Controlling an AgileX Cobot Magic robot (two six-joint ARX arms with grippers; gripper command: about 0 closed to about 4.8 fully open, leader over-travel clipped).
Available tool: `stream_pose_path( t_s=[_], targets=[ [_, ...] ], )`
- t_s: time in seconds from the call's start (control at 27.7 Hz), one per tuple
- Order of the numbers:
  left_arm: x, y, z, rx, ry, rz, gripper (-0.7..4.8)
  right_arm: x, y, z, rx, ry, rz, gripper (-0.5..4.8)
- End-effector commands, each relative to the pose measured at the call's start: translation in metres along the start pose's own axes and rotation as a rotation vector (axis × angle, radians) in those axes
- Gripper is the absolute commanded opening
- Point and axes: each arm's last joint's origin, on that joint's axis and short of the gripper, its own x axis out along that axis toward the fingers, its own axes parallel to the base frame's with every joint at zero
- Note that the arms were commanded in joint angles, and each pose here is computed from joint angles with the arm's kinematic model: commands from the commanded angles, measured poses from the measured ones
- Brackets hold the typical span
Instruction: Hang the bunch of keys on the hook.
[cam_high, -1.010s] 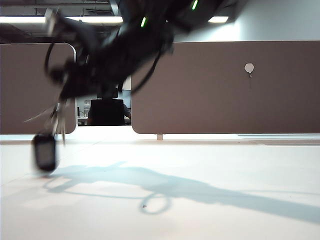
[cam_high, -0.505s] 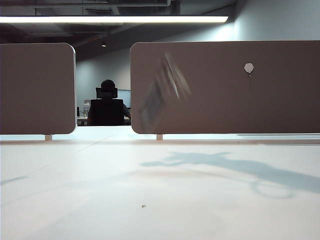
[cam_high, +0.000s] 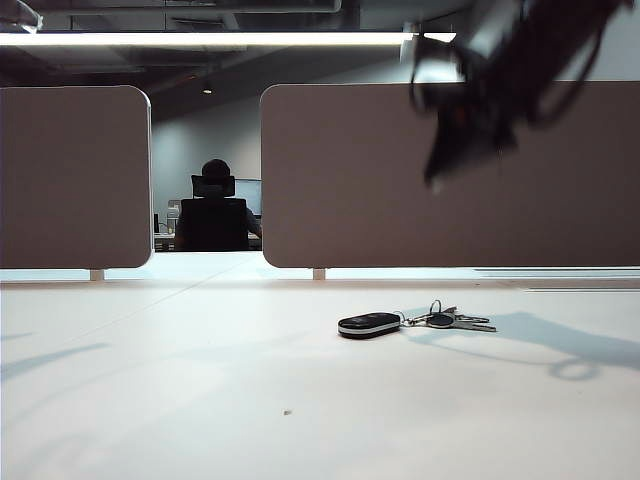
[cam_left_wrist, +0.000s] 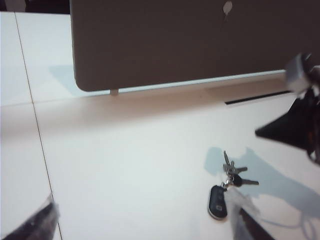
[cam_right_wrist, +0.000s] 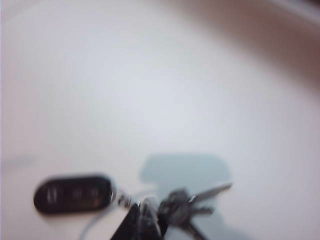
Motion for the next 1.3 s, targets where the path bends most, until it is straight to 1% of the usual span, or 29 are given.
stream_pose_path(
  t_s=[0.04, 0.07, 0.11, 0.14, 0.25, 0.32, 0.4, 0.47, 0.51, 0.58, 0.65, 0.72, 0.83, 0.97, 1.08, 1.23, 1.3],
  targets=[
    [-0.001, 0.000, -0.002, 0.012, 0.032, 0.001, 4.79, 0.025, 0.003, -0.026, -0.123, 0.058, 0.070, 0.23],
    [-0.001, 0.000, -0.003, 0.035, 0.050, 0.000, 4.79, 0.036, 0.003, -0.035, -0.176, 0.099, 0.087, 1.01],
    [-0.001, 0.000, -0.005, 0.043, 0.062, 0.001, 4.79, 0.043, 0.002, -0.041, -0.205, 0.123, 0.090, 1.59],
    [-0.001, 0.000, -0.006, 0.039, 0.076, 0.001, 4.79, 0.053, 0.001, -0.047, -0.214, 0.154, 0.082, 1.82],
    [-0.001, 0.000, -0.009, 0.045, 0.108, 0.002, 4.79, 0.072, -0.001, -0.061, -0.282, 0.210, 0.070, 1.81],
    [-0.001, 0.000, -0.010, 0.049, 0.115, 0.002, 4.79, 0.078, -0.003, -0.065, -0.290, 0.230, 0.039, 1.81],
    [-0.001, 0.000, -0.010, 0.048, 0.117, 0.002, 4.79, 0.079, -0.003, -0.065, -0.274, 0.221, 0.030, 1.80],
    [-0.001, 0.001, -0.010, 0.049, 0.117, 0.021, 4.79, 0.079, -0.003, -0.062, -0.198, 0.192, 0.038, 1.80],
    [-0.001, 0.001, -0.010, 0.049, 0.117, 0.022, 4.79, 0.080, -0.003, -0.061, -0.136, 0.183, 0.029, 1.80],
    [-0.001, 0.001, -0.010, 0.049, 0.117, 0.022, 4.79, 0.080, -0.003, -0.060, -0.105, 0.169, 0.030, 1.80],
    [-0.001, 0.001, -0.010, 0.048, 0.118, 0.021, 4.79, 0.080, -0.004, -0.056, -0.105, 0.124, 0.046, 1.80],
    [-0.001, 0.001, -0.011, 0.046, 0.124, 0.020, 4.79, 0.081, -0.005, -0.051, -0.047, 0.069, 0.033, 1.80],
    [-0.002, 0.001, -0.012, 0.042, 0.135, 0.021, 4.79, 0.081, -0.005, -0.046, 0.048, 0.017, 0.050, 1.80],
    [-0.002, 0.001, -0.012, 0.041, 0.138, 0.021, 4.79, 0.081, -0.005, -0.047, 0.084, 0.032, 0.050, 1.81],
    [-0.002, 0.001, -0.012, 0.041, 0.138, 0.022, 4.79, 0.082, -0.006, -0.047, 0.110, 0.031, 0.015, 1.81],
    [-0.002, 0.001, -0.012, 0.040, 0.138, 0.025, 4.79, 0.086, -0.008, -0.050, 0.129, 0.047, -0.061, 1.80],
    [-0.002, 0.001, -0.012, 0.038, 0.138, 0.024, 4.79, 0.089, -0.007, -0.053, 0.146, 0.062, -0.056, 1.80]
  ],
)
